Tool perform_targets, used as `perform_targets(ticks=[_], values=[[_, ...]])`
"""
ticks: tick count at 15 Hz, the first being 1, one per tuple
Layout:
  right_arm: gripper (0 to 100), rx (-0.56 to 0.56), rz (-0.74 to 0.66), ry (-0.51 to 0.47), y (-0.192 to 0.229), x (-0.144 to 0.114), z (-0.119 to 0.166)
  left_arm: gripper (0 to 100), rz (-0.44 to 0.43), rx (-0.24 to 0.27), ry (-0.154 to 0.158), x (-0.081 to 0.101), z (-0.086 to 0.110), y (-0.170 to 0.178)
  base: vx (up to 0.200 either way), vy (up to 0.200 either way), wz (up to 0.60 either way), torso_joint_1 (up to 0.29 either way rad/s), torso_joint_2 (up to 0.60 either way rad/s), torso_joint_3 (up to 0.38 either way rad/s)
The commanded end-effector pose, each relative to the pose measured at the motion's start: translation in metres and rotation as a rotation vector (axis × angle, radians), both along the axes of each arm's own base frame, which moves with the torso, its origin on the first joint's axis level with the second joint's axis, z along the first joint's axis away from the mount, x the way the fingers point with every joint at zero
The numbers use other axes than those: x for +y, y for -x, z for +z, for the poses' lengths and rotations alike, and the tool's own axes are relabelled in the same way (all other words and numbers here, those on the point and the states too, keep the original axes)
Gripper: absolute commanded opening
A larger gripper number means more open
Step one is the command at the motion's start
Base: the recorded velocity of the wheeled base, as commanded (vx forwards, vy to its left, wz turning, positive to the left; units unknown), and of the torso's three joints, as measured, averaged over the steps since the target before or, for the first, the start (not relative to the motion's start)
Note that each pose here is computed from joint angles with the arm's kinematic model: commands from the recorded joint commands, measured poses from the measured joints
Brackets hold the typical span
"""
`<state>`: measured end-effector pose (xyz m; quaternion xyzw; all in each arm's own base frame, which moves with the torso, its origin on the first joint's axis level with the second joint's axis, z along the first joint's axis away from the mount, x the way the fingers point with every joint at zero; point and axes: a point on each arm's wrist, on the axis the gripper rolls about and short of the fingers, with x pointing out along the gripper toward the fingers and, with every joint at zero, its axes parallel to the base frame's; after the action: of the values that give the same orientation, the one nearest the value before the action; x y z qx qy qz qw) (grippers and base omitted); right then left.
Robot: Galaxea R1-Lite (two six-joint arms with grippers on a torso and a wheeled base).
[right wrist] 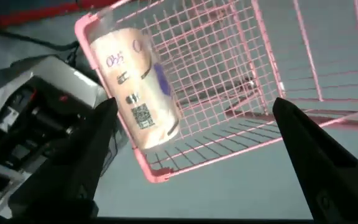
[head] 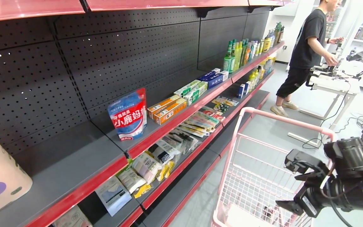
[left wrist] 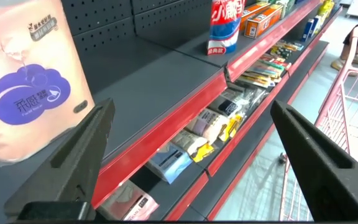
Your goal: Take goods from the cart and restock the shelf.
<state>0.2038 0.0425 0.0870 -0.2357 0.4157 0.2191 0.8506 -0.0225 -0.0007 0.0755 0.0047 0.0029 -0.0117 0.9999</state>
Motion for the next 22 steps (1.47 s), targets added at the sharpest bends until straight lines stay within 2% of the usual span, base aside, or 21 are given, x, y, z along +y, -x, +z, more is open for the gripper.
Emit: perform_targets(ticks=[1,7,14,22], values=[[100,0.119,0.060,0.033,0.000,0.010,-0.027,100,0.000,0.000,0.000,0.000,0.000,0.000,0.000,0.000,0.00,-0.080,0.21,0.115],[100,0.172,0.171,0.055,0.005,0.034,-0.039,100,0.000,0.000,0.000,0.000,0.000,0.000,0.000,0.000,0.00,-0.111,0.23,0.126],[100,0.206,0.175,0.066,0.005,0.035,-0.046,100,0.000,0.000,0.000,0.000,0.000,0.000,0.000,0.000,0.00,-0.149,0.33,0.177],[100,0.192,0.188,0.070,0.001,0.036,-0.045,100,0.000,0.000,0.000,0.000,0.000,0.000,0.000,0.000,0.00,-0.154,0.35,0.186]])
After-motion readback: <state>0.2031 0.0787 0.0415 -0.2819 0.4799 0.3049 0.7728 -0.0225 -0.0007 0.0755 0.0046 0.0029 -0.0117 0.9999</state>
